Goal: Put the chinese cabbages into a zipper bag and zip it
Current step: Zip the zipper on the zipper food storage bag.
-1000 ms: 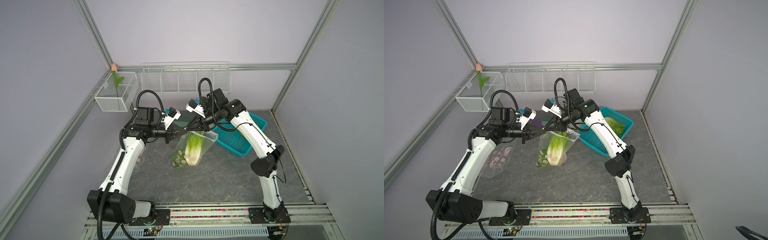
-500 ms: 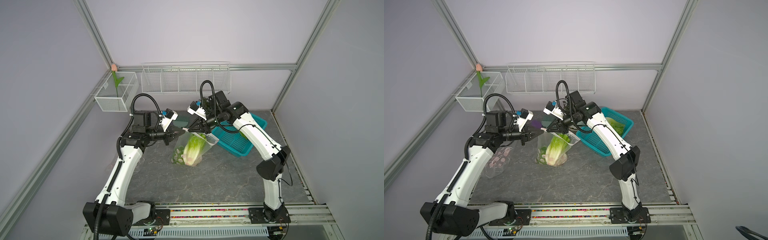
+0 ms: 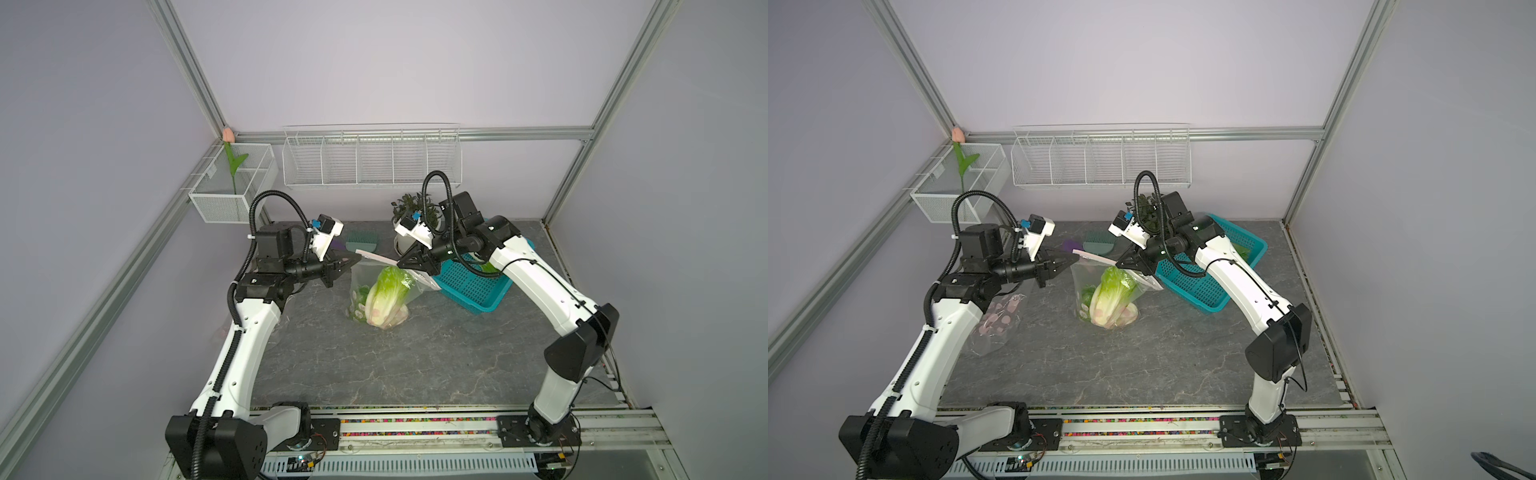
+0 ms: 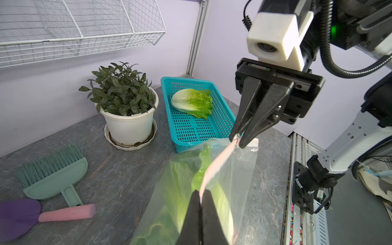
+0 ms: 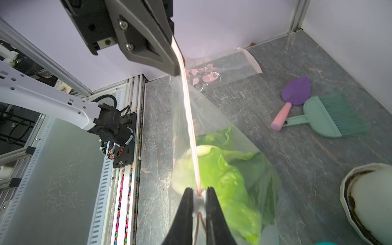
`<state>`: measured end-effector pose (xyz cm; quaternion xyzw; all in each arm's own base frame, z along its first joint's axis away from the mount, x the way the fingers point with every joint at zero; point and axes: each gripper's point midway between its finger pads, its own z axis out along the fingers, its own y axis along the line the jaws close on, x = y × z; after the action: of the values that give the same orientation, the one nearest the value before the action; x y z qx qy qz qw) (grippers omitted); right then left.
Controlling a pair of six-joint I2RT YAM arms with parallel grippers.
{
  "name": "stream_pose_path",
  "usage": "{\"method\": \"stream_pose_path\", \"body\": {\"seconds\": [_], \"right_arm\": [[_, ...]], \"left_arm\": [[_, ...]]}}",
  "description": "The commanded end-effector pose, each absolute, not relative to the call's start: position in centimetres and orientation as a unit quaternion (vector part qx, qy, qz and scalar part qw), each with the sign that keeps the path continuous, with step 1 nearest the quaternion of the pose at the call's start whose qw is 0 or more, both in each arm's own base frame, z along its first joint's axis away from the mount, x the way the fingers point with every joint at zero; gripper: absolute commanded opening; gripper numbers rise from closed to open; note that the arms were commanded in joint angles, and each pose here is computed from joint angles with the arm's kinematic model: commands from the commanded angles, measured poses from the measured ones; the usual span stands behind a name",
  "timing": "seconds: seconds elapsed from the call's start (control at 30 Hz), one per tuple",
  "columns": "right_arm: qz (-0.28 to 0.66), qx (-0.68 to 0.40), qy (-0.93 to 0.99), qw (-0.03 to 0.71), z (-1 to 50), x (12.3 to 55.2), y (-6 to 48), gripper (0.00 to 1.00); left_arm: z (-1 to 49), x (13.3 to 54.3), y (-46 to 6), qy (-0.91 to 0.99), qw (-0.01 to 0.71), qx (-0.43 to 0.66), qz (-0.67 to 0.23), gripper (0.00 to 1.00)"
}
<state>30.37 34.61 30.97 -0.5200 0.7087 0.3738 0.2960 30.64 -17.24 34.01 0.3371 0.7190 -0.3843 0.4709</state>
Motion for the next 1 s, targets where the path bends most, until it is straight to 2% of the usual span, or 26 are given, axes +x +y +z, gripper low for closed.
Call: {"method": "stream_pose_path", "body": {"seconds": [0.0,0.47,0.97], "right_arm": [[0.337,-0.487,0.75,0.296,30.2,31.2,31.2,0.11],[0.306,-0.434,0.801,0.277,26.5,30.7,25.5,0.13],[0.299,-0.407,0.821,0.268,25.1,31.4,24.3,0.15]], "left_arm": [[35.8,31.9,-15.4,0.714,0.519,0.313,-0.35,0.0],[34.8,33.4,-14.6,0.729,0.521,0.278,-0.345,0.0],[33.1,35.9,-13.5,0.764,0.506,0.234,-0.325,0.0]]}}
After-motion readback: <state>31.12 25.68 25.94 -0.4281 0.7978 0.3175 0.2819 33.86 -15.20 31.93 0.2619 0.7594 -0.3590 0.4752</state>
